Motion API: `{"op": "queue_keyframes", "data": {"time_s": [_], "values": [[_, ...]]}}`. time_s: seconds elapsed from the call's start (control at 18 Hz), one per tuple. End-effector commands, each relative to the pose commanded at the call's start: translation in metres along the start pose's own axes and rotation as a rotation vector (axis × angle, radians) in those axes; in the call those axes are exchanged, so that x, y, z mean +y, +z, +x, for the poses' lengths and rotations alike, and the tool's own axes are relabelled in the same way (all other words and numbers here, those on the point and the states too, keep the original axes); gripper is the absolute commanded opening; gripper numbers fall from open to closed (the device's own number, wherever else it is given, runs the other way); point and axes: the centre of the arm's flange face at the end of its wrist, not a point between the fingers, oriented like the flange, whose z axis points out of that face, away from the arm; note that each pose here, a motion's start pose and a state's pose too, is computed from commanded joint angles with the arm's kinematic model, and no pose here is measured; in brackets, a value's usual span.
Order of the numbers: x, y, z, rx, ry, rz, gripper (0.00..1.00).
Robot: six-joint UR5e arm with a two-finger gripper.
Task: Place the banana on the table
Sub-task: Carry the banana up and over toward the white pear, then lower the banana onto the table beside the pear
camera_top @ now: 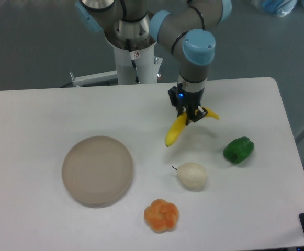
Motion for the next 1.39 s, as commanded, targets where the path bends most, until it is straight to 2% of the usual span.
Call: {"op": "queue_keyframes", "data": {"time_s": [0.22,0.44,1.39], "values": [[-0.016,0.021,0.007,0.015,-0.002,-0.005,0.15],[-0.016,0.036,0.007,0.027,0.005,-0.016,0.15],[-0.028,0.052,-0.015,0.029,0.029,-0.045,0.15]]}}
